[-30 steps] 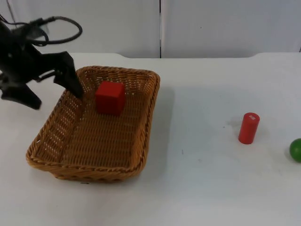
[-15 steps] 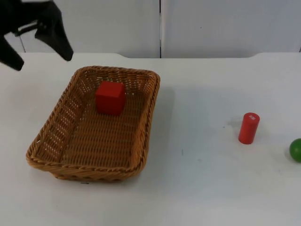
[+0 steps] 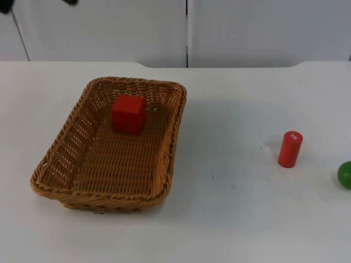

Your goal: Pick up the basket with the left hand and place the object to the left of the red cylinder into the basket with the right hand.

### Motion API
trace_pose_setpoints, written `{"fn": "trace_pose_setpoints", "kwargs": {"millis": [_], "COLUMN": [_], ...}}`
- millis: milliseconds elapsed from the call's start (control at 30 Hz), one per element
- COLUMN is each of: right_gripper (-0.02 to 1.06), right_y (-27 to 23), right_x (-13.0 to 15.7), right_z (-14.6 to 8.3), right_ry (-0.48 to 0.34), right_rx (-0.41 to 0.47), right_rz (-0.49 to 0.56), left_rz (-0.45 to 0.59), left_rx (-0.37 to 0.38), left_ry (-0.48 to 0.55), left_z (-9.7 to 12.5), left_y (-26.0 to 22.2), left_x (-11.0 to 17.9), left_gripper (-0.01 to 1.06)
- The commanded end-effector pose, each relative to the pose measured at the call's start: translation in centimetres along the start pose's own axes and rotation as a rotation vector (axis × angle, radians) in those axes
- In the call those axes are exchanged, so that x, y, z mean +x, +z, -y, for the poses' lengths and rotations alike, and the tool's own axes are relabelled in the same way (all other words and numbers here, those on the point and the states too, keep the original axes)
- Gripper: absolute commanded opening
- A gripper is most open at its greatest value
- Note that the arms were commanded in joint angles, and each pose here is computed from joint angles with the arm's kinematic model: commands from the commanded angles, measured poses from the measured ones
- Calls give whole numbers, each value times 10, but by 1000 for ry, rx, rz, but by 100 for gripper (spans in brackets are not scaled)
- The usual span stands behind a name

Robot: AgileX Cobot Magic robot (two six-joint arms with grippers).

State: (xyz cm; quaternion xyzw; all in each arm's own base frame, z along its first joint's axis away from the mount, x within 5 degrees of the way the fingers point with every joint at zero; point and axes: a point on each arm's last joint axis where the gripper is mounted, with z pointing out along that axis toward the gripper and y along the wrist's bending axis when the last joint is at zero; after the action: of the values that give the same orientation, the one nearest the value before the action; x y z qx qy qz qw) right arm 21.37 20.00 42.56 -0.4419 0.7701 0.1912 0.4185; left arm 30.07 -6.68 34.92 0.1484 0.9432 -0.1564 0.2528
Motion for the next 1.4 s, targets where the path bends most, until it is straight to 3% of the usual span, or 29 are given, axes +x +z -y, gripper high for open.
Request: {"fn": "trace_pose_setpoints", "kwargs": {"millis": [0,300,567,933,1367], "right_gripper": [84,84,84,84,84], "right_y": [-4,1,12,5,5], "right_x": [-2,3,18,20,67], "right_z": [1,1,0,-4,-12], "right_ry": [11,23,53,69,96], "right_rx": [10,15,12,11,51], "right_rz": [31,40,30,66,69], "left_rz": [33,308,457,430,469], "left_rx": [-9,-30,-36,-21,-55], "left_ry": [18,105,150,142,93], "left_z": [7,42,62,64,54], "left_y": [-16,-115,-165,-161,-121], "left_x": [3,32,61,86,153], "left_gripper": [95,95,95,95,95]}}
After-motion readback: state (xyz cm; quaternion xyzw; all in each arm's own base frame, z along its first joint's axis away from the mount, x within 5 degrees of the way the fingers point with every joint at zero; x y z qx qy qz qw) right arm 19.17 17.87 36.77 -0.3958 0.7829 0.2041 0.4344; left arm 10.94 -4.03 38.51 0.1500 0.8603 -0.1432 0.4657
